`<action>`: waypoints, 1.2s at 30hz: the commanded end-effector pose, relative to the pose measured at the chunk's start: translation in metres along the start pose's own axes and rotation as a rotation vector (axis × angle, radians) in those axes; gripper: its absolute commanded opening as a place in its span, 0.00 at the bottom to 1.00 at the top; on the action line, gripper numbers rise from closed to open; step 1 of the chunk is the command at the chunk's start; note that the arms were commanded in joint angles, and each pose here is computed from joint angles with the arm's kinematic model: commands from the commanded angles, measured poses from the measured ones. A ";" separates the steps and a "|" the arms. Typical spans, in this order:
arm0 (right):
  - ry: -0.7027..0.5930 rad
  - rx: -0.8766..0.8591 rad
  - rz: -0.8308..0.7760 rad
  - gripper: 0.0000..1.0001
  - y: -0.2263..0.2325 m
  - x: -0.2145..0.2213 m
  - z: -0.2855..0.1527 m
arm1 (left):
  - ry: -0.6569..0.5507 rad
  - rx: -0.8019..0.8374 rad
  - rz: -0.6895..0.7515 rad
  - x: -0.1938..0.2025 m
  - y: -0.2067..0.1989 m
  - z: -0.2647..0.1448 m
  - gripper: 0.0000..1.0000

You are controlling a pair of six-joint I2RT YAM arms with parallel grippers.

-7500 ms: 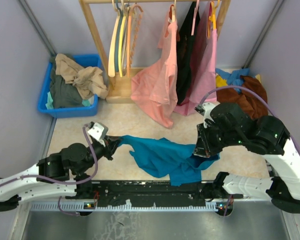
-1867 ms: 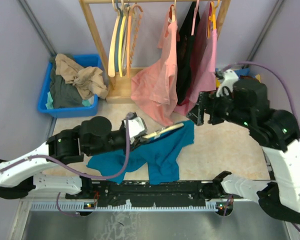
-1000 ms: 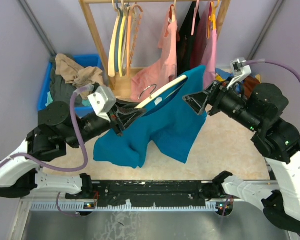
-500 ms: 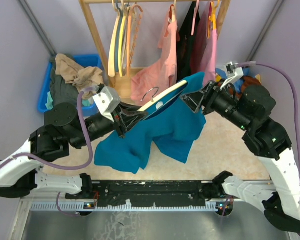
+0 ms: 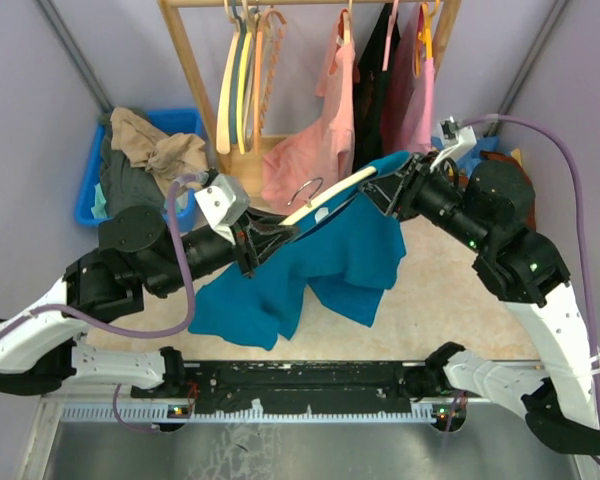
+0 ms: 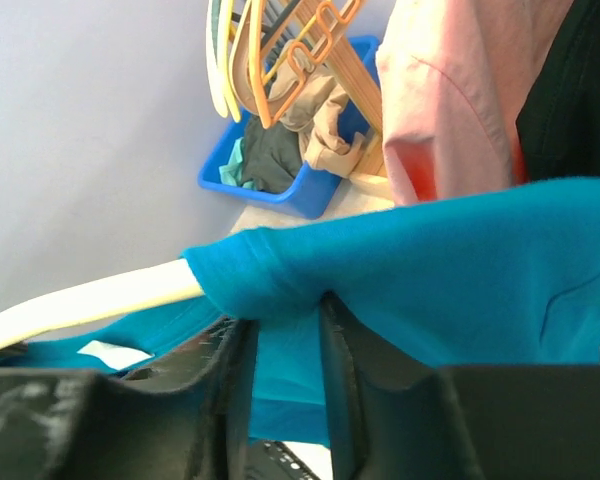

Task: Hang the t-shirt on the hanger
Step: Place the hanger at the clothesline.

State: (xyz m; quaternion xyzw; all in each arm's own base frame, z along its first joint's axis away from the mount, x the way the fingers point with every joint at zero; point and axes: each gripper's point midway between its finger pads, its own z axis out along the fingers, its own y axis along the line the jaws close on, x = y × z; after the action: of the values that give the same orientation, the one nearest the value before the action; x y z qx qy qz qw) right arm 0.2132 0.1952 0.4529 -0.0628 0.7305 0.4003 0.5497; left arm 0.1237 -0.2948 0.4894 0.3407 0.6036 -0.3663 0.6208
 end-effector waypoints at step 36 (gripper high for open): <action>0.190 -0.293 -0.215 0.79 0.068 0.023 -0.077 | 0.082 0.154 -0.049 0.009 -0.024 -0.025 0.00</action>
State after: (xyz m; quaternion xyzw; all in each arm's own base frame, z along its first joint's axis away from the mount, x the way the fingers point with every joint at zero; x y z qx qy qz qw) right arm 0.1510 0.2062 0.4461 -0.1762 0.7478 0.3979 0.5015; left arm 0.1154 -0.2963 0.4606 0.3723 0.6286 -0.3596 0.5805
